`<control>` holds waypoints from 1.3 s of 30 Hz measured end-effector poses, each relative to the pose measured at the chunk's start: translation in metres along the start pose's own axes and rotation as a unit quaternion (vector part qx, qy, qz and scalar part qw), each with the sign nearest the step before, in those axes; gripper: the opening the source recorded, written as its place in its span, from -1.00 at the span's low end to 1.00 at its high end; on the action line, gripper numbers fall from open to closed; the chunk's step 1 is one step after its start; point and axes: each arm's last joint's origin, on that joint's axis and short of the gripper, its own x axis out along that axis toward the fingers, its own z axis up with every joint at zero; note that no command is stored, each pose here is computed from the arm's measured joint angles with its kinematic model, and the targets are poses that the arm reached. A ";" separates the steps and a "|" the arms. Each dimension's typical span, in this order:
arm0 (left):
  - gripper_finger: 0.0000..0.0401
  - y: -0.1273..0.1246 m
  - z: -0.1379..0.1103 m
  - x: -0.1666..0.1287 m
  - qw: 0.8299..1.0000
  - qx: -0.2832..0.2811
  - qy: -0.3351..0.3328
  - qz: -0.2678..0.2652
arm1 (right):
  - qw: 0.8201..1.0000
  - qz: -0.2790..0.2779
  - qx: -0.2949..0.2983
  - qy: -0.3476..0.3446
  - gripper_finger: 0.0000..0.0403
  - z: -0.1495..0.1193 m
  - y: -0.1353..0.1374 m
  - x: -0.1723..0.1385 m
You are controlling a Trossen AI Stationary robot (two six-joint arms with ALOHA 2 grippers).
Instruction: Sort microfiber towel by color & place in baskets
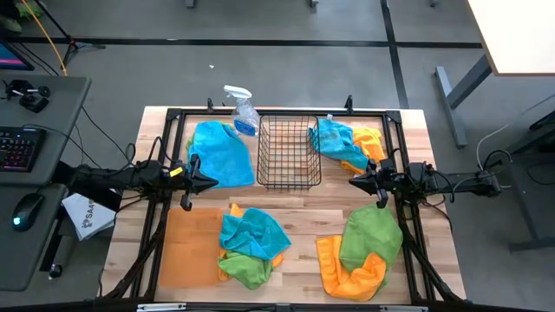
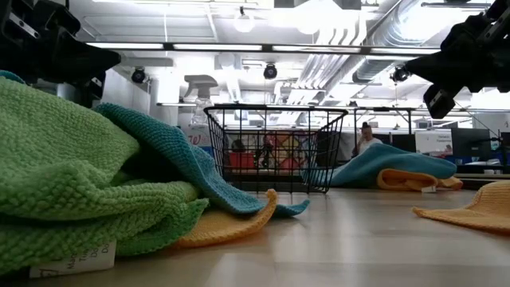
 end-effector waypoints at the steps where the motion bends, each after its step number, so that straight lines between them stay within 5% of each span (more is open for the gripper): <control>1: -1.00 0.000 0.000 0.000 1.000 0.000 0.000 0.000 | 1.000 0.000 0.000 0.000 -1.00 0.000 0.000 0.000; 23: -1.00 0.000 0.000 0.000 1.000 0.000 0.000 0.000 | 1.000 -0.009 -0.001 -0.011 -1.00 0.001 0.000 0.000; 25: -1.00 0.000 0.000 0.000 1.000 0.000 0.000 0.000 | 0.997 -0.031 0.054 -0.053 -1.00 0.007 0.000 0.000; 27: -1.00 0.000 0.000 0.000 1.000 0.000 0.000 0.000 | 0.975 -0.063 0.155 -0.144 -1.00 0.018 0.000 -0.002; 29: -1.00 0.000 0.000 0.000 1.000 0.000 0.000 0.000 | 0.933 -0.094 0.245 -0.248 -1.00 0.029 0.000 -0.007; 32: -1.00 0.000 0.000 0.000 1.000 0.000 0.000 0.000 | 0.901 -0.063 0.255 -0.344 -1.00 0.047 0.006 -0.014; 36: -1.00 0.000 0.000 0.000 1.000 0.000 0.000 0.000 | 0.919 -0.008 0.181 -0.351 -1.00 0.076 0.021 -0.013; 39: -1.00 0.000 0.000 0.000 1.000 0.000 0.000 0.000 | 0.953 -0.111 0.140 -0.246 -0.94 0.091 0.024 0.004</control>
